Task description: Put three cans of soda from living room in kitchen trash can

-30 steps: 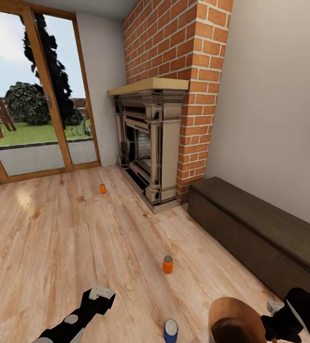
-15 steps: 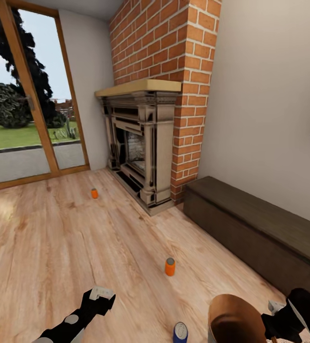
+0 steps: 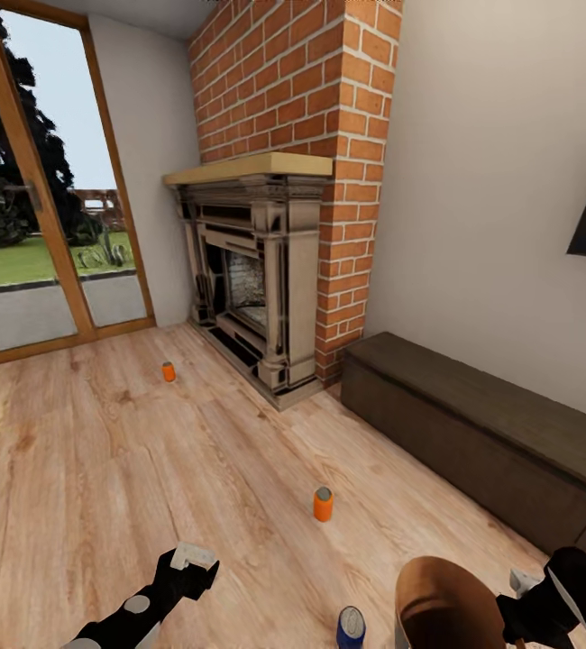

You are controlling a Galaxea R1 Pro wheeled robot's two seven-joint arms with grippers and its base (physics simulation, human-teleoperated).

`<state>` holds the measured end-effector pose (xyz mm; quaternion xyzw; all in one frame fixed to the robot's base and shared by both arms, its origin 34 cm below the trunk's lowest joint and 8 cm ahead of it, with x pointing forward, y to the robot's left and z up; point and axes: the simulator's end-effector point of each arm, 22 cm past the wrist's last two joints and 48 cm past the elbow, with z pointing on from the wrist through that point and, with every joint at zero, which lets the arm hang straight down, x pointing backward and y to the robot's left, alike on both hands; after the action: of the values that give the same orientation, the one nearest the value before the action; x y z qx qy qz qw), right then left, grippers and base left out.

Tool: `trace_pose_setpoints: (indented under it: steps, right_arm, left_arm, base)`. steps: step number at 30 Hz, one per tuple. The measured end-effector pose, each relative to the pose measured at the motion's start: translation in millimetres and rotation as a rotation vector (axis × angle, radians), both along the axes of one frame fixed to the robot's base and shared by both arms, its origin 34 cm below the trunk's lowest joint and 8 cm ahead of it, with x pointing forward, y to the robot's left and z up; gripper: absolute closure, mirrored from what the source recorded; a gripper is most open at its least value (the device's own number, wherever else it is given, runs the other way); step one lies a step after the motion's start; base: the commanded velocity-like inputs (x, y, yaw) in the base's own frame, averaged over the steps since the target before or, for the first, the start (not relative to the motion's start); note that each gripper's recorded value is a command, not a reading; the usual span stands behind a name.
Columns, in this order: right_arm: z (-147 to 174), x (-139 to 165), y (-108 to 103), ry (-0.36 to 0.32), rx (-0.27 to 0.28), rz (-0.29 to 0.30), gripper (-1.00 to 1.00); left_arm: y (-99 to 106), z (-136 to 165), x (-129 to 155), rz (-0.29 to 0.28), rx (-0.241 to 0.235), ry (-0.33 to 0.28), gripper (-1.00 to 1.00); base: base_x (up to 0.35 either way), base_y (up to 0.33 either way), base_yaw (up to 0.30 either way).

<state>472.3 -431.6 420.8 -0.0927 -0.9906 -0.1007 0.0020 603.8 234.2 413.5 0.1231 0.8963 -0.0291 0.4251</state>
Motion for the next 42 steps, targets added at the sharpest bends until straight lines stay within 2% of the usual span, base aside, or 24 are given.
trace_pose_setpoints:
  steps: [16,17,21,23,25,27,36,42]
  right_arm:
    - [-0.6,-1.6,-1.4,0.003,-0.004,0.002,1.00]
    - [-0.4,-1.6,-1.6,0.002,-0.003,0.000,1.00]
    - [2.3,-4.9,-16.8,0.005,-0.025,-0.004,1.00]
    - [2.6,-6.1,-21.2,0.007,-0.036,0.001,1.00]
    - [3.6,-6.0,-22.8,0.004,-0.030,-0.013,1.00]
    - [3.3,-6.9,-22.3,0.006,-0.027,-0.015,1.00]
    - [3.4,-7.1,-22.9,0.004,-0.025,-0.019,1.00]
    - [3.4,-7.8,-24.0,0.005,-0.029,-0.016,1.00]
  left_arm:
    - [-3.0,-2.0,-2.2,-0.027,0.018,0.007,-1.00]
    - [-3.0,-3.6,-3.6,-0.027,0.019,0.016,-1.00]
    - [2.6,-22.4,-21.0,-0.011,0.037,0.136,-1.00]
    - [4.0,-25.8,-24.5,-0.007,0.040,0.160,-1.00]
    - [7.9,-34.3,-34.2,0.005,0.052,0.221,-1.00]
    - [8.8,-37.2,-38.0,0.008,0.056,0.243,-1.00]
    - [9.9,-40.0,-41.5,0.013,0.062,0.265,-1.00]
    - [10.1,-39.6,-41.2,0.014,0.063,0.264,-1.00]
  base:
    - [-0.301,-0.093,-0.021]
    - [-0.321,-0.016,-0.160]
    - [-0.308,0.072,-0.198]
    - [-0.291,0.127,-0.212]
    - [-0.268,0.139,-0.147]
    - [-0.209,0.125,-0.075]
    - [-0.046,0.034,-0.016]
    - [0.147,0.075,-0.084]
